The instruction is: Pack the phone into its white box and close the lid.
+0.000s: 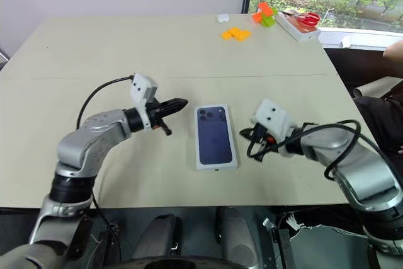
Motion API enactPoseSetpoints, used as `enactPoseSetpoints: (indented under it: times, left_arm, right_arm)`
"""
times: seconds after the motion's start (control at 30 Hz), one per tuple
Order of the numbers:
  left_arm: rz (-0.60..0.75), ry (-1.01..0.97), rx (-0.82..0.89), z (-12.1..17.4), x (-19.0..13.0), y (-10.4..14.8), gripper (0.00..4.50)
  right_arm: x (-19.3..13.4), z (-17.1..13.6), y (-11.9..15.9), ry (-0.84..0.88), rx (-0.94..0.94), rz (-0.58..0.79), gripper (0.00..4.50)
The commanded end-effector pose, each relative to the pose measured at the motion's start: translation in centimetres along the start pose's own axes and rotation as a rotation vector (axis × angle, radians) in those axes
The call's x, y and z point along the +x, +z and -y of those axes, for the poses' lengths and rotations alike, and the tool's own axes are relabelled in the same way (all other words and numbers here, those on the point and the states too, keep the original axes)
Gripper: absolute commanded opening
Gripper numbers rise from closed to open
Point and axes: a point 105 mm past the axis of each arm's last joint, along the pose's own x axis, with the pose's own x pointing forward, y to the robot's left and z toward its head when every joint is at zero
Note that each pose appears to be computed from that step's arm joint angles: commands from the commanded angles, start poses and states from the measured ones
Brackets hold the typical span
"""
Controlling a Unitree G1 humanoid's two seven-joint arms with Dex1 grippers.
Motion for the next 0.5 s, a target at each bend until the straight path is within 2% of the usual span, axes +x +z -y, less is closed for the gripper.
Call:
enactPoseSetpoints:
  times: [0.03, 0.27, 0.37, 0.43, 0.5]
  left_arm:
    - [-0.085, 0.015, 0.023, 0.2, 2.1, -1.1, 0.0]
    - [-0.208, -0.028, 0.014, 1.0, 2.4, -3.2, 0.0]
    - [-0.252, 0.003, 0.033, 0.4, 2.0, -4.3, 0.0]
    - [-0.24, 0.019, 0.031, 0.0, 1.7, -4.4, 0.0]
    - [-0.153, 0.028, 0.012, -0.3, 1.4, -3.0, 0.0]
  right_arm:
    - [0.9, -2.2, 0.5, 0.07, -0.015, 0.023, 0.04]
    - [2.6, -2.8, -2.4, 0.045, 0.053, -0.106, 0.04]
    - [2.8, -2.2, -2.8, 0.014, 0.071, -0.127, 0.04]
    - [2.6, -2.1, -2.4, 0.01, 0.061, -0.114, 0.04]
    - [2.3, -1.8, -1.5, -0.003, 0.034, -0.073, 0.04]
